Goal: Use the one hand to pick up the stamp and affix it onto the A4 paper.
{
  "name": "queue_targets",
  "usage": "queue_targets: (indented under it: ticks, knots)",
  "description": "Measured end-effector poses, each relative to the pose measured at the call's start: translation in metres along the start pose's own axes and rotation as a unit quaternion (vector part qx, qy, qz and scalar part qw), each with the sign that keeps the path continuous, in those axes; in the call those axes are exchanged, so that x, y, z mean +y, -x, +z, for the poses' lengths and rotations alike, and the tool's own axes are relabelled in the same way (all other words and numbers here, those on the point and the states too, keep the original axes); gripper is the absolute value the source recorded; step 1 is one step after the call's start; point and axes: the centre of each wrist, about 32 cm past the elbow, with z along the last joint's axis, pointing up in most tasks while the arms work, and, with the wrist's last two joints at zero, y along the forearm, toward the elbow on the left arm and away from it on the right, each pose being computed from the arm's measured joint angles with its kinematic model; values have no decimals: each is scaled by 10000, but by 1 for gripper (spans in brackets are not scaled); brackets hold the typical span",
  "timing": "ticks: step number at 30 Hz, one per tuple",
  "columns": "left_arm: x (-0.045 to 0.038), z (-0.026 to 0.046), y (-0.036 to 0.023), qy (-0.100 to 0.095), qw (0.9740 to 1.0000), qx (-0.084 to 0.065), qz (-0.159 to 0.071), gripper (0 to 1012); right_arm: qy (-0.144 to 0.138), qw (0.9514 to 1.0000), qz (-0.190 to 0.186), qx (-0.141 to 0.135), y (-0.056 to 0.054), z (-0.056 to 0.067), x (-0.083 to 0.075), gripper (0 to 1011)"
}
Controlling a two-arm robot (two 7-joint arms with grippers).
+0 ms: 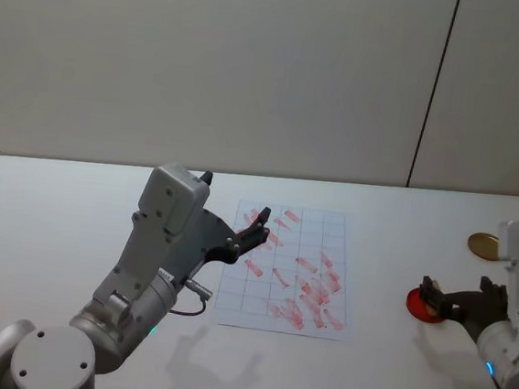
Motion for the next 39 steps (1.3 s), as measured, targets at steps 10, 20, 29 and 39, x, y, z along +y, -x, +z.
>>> queue_targets:
  ticks: [10,20,29,39]
  knots:
    - [0,0,0,0,10000,0,0,993,154,9999,20,-19,-23,-48,185,1001]
    - [0,0,0,0,10000,0,0,993,257,9996,66,-37,-31,-89,331,1001]
    - [0,0,0,0,10000,0,0,993,355,9993,100,-74,-17,-124,440,947]
    - [0,0,0,0,10000,0,0,993,478,9987,114,-129,13,-154,532,705]
